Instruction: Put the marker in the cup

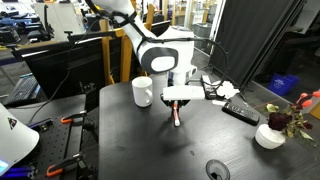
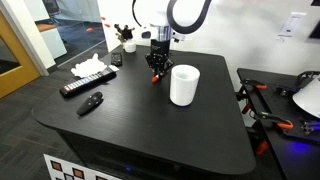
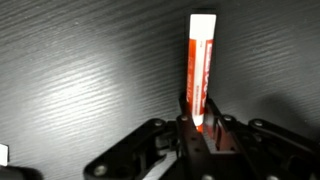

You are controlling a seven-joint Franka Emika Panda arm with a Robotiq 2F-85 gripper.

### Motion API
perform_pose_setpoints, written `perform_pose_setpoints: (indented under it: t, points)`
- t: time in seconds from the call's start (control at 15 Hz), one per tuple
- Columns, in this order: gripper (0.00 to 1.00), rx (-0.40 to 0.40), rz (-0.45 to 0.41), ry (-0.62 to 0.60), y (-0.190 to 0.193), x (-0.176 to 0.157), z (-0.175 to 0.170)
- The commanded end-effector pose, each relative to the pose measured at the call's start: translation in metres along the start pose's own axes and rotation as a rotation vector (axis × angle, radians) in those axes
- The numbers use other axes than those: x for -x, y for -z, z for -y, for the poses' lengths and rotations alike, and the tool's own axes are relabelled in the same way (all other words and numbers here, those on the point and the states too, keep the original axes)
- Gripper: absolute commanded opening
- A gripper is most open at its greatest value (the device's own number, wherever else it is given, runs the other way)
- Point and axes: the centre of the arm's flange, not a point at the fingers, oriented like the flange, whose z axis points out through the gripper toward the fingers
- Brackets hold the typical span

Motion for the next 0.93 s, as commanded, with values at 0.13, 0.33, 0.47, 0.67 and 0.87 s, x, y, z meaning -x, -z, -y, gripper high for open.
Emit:
perform_pose_setpoints:
  t: [0.13, 0.33, 0.47, 0.67, 0.87]
  points:
    - [0.05, 0.026, -0.002, -0.025, 0.001, -0.003, -0.006]
    - [0.05, 0.036, -0.021, -0.084, 0.019, 0.001, -0.006]
    - [0.05, 0.047, -0.036, -0.149, 0.036, 0.006, -0.007]
    - [0.05, 0.087, -0.052, -0.238, 0.068, 0.010, -0.005]
    - [0.05, 0.101, -0.066, -0.303, 0.104, 0.011, 0.001]
